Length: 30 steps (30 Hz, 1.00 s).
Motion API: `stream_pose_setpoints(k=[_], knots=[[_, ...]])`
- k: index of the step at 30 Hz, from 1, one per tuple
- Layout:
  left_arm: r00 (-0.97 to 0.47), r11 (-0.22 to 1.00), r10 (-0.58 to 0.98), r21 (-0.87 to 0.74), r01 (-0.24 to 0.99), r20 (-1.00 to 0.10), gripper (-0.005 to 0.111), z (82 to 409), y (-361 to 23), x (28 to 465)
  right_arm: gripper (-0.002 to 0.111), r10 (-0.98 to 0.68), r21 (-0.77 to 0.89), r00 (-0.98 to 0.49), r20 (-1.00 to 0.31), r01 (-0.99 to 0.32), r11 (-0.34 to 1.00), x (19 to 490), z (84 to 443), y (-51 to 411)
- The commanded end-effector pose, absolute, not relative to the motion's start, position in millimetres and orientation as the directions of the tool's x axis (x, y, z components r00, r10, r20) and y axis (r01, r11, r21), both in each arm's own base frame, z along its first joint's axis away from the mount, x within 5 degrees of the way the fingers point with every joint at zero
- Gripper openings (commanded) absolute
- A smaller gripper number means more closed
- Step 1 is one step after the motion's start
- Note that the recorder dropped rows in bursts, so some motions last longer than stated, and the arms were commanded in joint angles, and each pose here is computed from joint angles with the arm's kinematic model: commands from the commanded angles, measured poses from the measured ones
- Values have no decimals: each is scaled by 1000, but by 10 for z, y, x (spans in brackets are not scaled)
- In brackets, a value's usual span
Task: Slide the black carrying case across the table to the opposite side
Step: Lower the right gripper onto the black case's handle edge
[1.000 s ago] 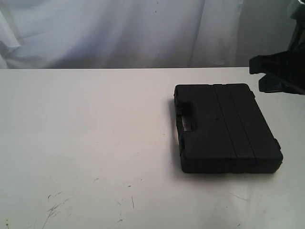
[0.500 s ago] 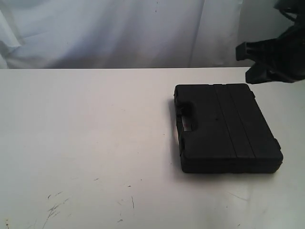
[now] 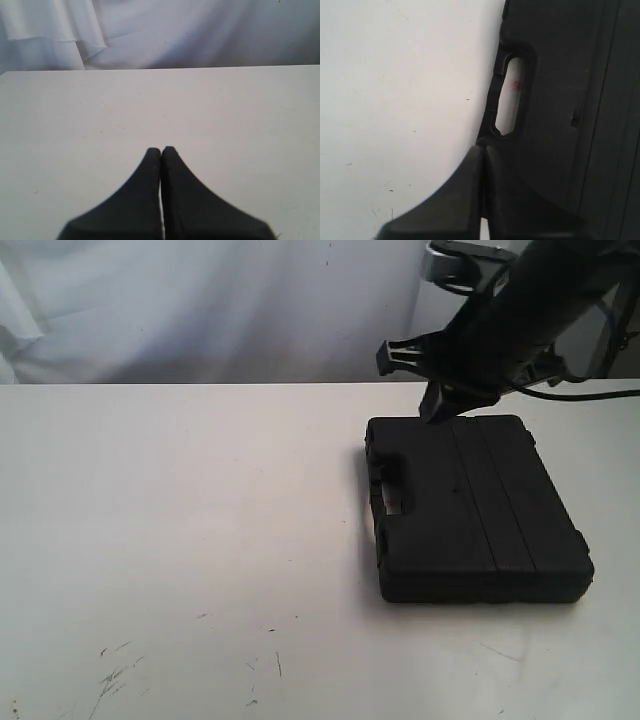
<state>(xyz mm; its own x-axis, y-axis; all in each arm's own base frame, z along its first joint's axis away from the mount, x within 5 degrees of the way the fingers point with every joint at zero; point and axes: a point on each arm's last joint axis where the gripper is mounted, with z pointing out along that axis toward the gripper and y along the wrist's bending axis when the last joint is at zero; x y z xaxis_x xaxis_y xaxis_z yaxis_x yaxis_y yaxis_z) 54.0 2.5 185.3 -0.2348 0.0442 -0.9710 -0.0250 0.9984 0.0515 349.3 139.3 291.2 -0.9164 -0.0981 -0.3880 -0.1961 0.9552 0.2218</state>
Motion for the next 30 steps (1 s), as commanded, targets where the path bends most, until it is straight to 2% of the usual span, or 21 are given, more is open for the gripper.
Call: stream_pose_setpoints(k=[1,7,16,25,30], knots=[[-230,999,39,46,-25,-972,0,1845,24,540,0,-122,208,-929,-351,-204,957,3665,2868,1565],[-230,999,39,46,-25,-972,0,1845,24,540,0,-139,171,-949,-283,-193,966,3905,2742,1746],[-230,999,39,46,-25,-972,0,1845,24,540,0,-133,130,-974,-184,-158,979,4199,2346,1859],[-230,999,39,46,-25,-972,0,1845,24,540,0,-105,79,-980,-168,-120,990,4384,2036,1964],[-230,999,39,46,-25,-972,0,1845,24,540,0,-51,26,-989,-137,-55,998,4435,1793,1960]])
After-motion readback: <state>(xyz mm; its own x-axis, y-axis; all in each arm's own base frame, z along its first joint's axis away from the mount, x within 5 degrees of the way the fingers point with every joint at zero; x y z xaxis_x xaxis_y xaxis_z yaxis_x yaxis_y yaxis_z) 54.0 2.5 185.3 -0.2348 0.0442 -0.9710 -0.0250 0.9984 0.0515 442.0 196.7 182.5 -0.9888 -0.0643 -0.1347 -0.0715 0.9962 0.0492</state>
